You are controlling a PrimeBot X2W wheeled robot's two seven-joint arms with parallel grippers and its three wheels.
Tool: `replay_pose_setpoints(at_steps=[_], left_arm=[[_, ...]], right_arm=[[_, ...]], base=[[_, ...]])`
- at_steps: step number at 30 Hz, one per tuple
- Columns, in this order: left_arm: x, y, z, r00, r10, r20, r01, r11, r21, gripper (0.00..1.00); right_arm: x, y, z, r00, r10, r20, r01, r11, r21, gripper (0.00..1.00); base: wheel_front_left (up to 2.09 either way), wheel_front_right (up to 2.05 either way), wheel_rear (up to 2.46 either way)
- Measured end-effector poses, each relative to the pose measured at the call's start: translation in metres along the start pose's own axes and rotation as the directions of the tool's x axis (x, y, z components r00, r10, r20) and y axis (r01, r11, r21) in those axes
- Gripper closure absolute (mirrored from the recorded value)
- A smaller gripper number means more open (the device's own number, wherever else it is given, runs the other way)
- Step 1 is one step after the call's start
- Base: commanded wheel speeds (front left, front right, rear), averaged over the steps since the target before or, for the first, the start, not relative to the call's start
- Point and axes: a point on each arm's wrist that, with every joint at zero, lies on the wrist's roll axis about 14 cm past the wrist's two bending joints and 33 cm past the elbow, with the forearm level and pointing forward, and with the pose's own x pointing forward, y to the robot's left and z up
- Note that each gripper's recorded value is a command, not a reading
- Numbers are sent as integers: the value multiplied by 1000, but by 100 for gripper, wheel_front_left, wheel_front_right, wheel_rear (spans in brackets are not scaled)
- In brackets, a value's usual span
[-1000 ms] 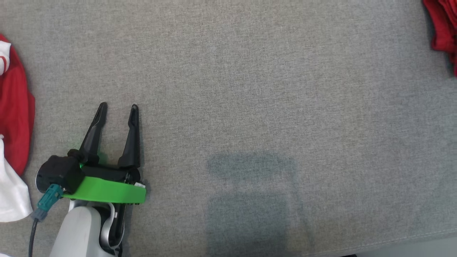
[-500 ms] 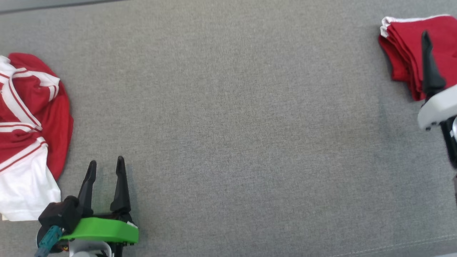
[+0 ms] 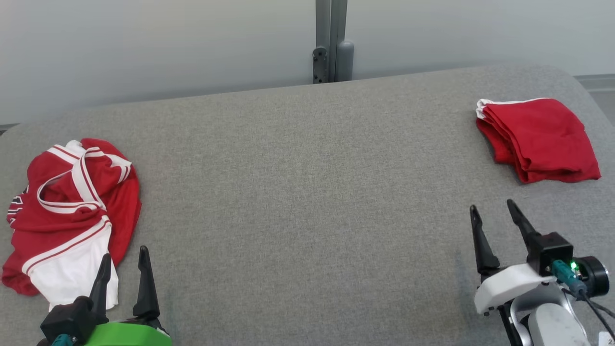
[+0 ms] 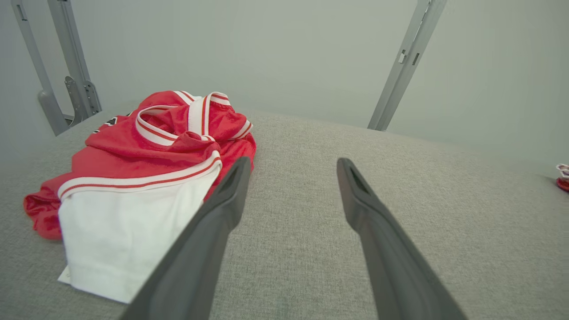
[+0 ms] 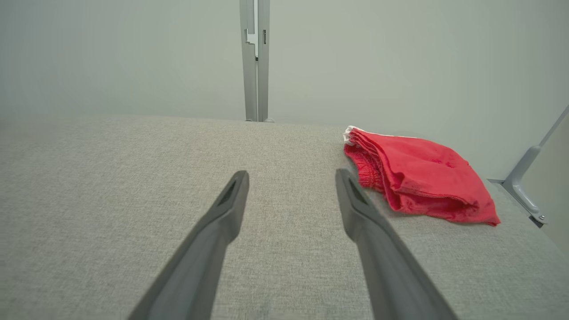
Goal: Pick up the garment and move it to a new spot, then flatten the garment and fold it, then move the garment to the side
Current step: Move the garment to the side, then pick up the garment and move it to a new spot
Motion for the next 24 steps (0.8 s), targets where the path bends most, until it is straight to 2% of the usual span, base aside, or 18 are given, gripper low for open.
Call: replay_pose_setpoints(at_steps=[15, 24], left_arm=[[-10, -2, 7, 1000, 2, 25, -2, 1000, 0, 0], [-25, 18, 15, 996, 69, 52, -68, 998, -6, 0]], right_arm=[[-16, 21, -3, 1000, 28, -3, -28, 1000, 12, 0], [-4, 58, 1, 991, 135, 12, -135, 990, 40, 0]], base=[[0, 0, 0], [0, 0, 0]])
